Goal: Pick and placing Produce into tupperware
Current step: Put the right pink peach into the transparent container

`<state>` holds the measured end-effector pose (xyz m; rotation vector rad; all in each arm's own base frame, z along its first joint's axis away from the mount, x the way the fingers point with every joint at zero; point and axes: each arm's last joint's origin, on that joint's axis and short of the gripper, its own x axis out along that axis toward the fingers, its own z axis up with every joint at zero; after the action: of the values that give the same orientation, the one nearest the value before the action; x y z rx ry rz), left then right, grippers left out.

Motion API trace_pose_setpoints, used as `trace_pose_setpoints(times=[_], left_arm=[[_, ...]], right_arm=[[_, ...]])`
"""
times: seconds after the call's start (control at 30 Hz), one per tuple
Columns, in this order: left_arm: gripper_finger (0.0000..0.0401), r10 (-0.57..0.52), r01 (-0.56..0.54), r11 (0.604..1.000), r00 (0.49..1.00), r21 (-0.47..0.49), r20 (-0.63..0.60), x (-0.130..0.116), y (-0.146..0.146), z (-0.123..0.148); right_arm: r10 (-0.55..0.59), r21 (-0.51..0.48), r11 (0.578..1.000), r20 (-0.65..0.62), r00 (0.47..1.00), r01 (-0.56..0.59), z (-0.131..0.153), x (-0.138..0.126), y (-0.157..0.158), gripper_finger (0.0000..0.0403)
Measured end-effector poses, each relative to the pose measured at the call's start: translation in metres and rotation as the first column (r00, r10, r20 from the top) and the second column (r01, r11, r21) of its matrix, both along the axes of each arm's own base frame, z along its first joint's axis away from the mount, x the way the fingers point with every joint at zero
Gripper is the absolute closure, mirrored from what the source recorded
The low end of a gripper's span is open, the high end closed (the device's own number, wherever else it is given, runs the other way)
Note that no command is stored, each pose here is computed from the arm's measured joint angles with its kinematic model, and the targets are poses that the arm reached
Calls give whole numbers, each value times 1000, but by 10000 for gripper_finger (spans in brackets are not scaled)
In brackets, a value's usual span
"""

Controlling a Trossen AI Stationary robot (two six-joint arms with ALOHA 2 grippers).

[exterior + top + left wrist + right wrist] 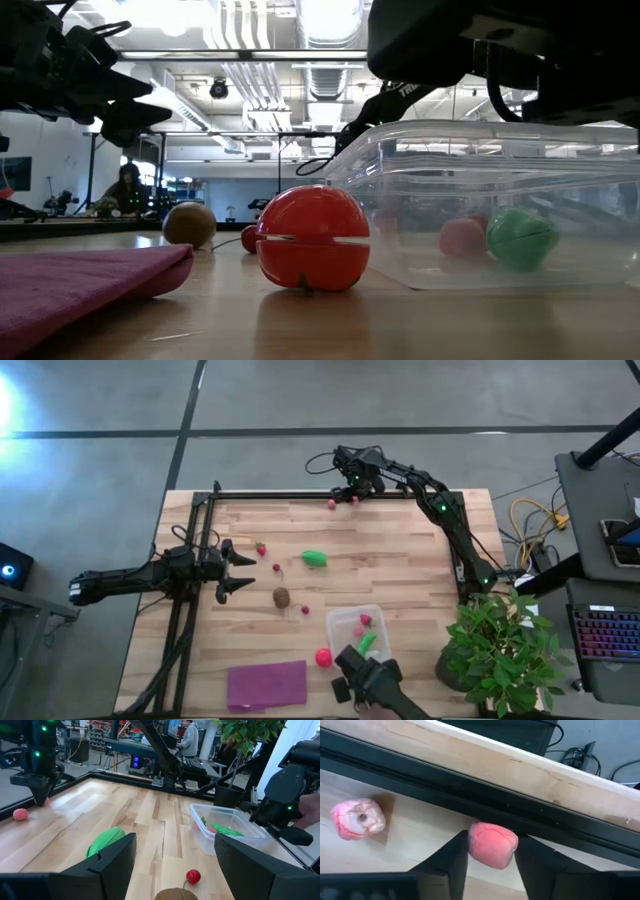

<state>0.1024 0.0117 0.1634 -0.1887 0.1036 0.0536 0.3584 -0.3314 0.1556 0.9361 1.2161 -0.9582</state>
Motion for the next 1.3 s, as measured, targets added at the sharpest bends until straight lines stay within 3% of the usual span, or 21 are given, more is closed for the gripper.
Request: trace_pose_setpoints(times=[0.23, 0.4, 0.57, 0.87, 1.07, 1.2, 1.3], left_arm=[[146, 0, 0, 1000, 1000, 0, -2, 0, 0, 0], [146, 0, 0, 1000, 1000, 0, -2, 0, 0, 0], [146, 0, 0, 1000, 1000, 0, -2, 0, 0, 0], [146, 0, 0, 1000, 1000, 0, -4, 0, 0, 0], [146, 0, 0, 1000, 1000, 0, -4, 0, 0, 0], [146, 0, 0, 1000, 1000, -1, -5, 0, 0, 0], [146, 0, 0, 1000, 1000, 0, -5, 0, 0, 0]], right_arm=[[12, -10, 1000, 12, 1000, -11, 7, 2, -1, 322], [69, -20, 997, 12, 998, -69, 24, 6, 5, 315], [175, -72, 983, 48, 983, -171, 59, 15, 26, 307], [349, -186, 927, 100, 932, -327, 118, 25, 70, 310], [483, -253, 859, 113, 868, -445, 146, 35, 108, 310], [536, -184, 835, 66, 842, -518, 152, 35, 141, 310], [571, -114, 813, -38, 820, -571, 152, 32, 169, 310]])
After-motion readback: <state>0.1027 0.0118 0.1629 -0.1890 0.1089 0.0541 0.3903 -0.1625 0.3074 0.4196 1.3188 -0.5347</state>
